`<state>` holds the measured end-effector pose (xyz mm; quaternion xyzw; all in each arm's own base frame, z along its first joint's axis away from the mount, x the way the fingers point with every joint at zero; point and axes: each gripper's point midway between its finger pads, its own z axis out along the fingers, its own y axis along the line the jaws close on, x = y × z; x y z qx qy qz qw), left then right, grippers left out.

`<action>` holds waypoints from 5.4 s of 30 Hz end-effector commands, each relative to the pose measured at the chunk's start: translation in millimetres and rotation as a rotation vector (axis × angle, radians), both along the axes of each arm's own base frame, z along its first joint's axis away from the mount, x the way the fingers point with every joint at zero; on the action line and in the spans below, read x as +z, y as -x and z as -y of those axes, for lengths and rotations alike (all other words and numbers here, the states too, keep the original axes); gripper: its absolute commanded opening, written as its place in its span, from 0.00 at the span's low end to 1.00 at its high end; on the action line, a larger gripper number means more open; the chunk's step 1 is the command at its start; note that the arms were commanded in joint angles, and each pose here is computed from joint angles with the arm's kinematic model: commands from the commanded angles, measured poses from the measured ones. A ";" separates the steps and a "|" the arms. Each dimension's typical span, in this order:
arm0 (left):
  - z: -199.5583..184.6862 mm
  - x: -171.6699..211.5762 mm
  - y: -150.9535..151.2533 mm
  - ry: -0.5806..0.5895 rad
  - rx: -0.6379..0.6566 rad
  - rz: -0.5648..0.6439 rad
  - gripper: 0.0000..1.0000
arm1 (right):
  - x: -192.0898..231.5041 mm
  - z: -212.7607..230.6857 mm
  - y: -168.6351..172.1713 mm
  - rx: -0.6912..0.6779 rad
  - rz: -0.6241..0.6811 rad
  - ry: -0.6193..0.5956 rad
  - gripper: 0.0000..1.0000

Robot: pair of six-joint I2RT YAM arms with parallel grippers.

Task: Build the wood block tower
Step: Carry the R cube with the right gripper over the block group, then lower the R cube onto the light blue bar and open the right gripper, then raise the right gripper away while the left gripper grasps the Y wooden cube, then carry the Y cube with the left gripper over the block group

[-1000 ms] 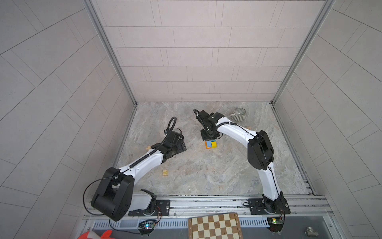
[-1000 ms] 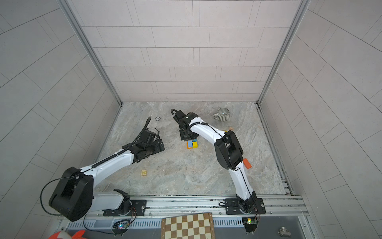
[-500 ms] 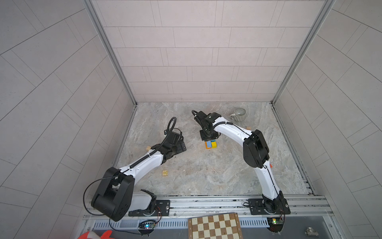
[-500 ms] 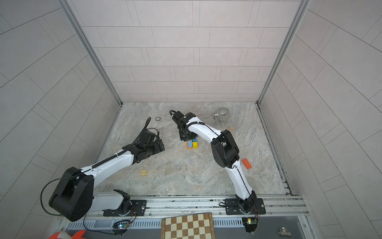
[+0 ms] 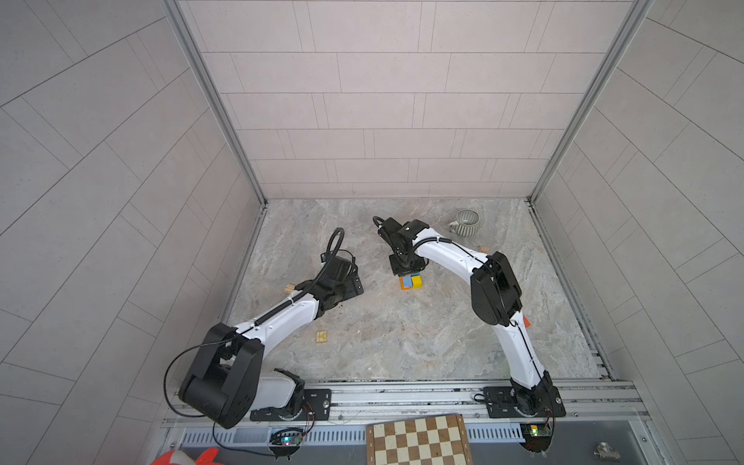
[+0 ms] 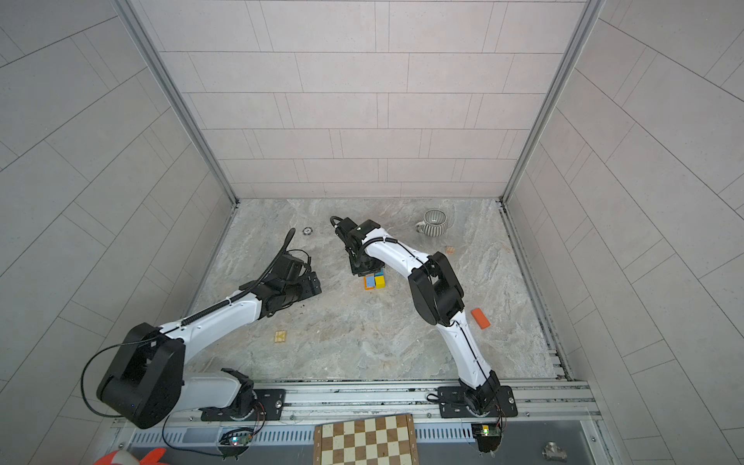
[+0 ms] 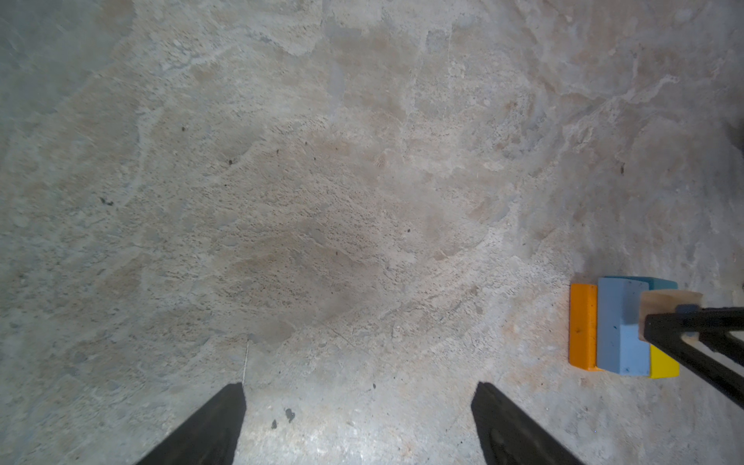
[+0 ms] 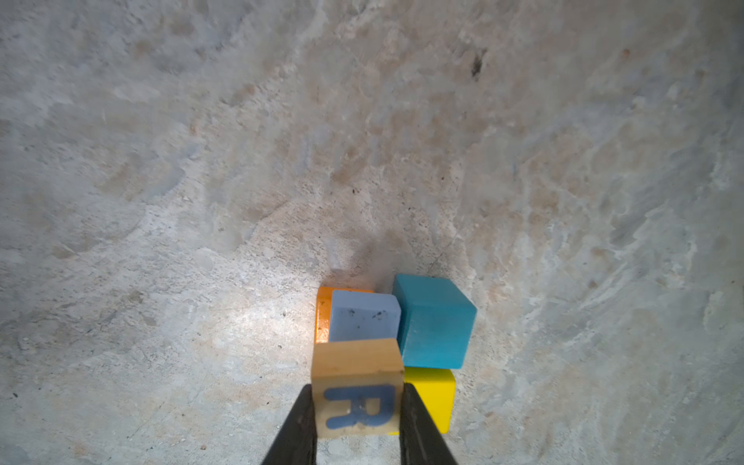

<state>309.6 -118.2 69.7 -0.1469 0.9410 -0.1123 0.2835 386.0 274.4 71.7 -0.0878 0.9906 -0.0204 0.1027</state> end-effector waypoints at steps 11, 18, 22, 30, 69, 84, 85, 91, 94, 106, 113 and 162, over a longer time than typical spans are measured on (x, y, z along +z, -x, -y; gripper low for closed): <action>2.2 -4.8 1.4 0.004 -0.026 -0.017 0.95 | -6.6 7.2 -4.4 -0.019 -0.014 0.029 0.36; 3.3 -4.6 1.5 0.010 -0.028 -0.017 0.95 | -4.6 5.4 -5.8 -0.021 -0.010 0.019 0.41; 2.5 -2.1 2.4 0.009 -0.030 -0.015 0.96 | -0.6 5.1 -4.6 -0.018 -0.006 0.011 0.44; -4.9 5.2 17.0 0.002 -0.010 -0.042 1.00 | 22.1 4.5 -1.5 -0.002 0.055 -0.054 0.50; -76.9 -34.7 127.0 -0.252 0.124 -0.328 0.76 | 102.6 51.1 74.6 0.110 0.416 -0.517 0.72; -64.3 -57.0 139.7 -0.221 0.059 -0.358 0.60 | 90.6 51.7 73.5 0.100 0.387 -0.512 0.72; -64.4 -58.0 140.2 -0.222 0.058 -0.360 0.59 | 90.3 52.0 73.1 0.099 0.386 -0.511 0.72; -61.9 -56.8 138.0 -0.212 0.047 -0.348 0.50 | 84.9 52.2 72.3 0.096 0.375 -0.502 0.72; -60.7 -54.7 135.0 -0.213 0.043 -0.340 0.45 | 79.4 53.3 71.8 0.089 0.361 -0.497 0.72; -45.8 -37.0 119.7 -0.217 0.002 -0.314 0.31 | 80.9 64.6 70.1 0.055 0.373 -0.496 0.72; -12.7 -11.1 99.9 -0.241 -0.048 -0.263 0.31 | 74.8 78.0 66.5 -0.010 0.353 -0.516 0.72; 203.5 3.0 -17.1 -0.202 -0.259 -0.222 0.29 | 48.1 193.6 60.0 -0.474 0.500 -0.508 0.82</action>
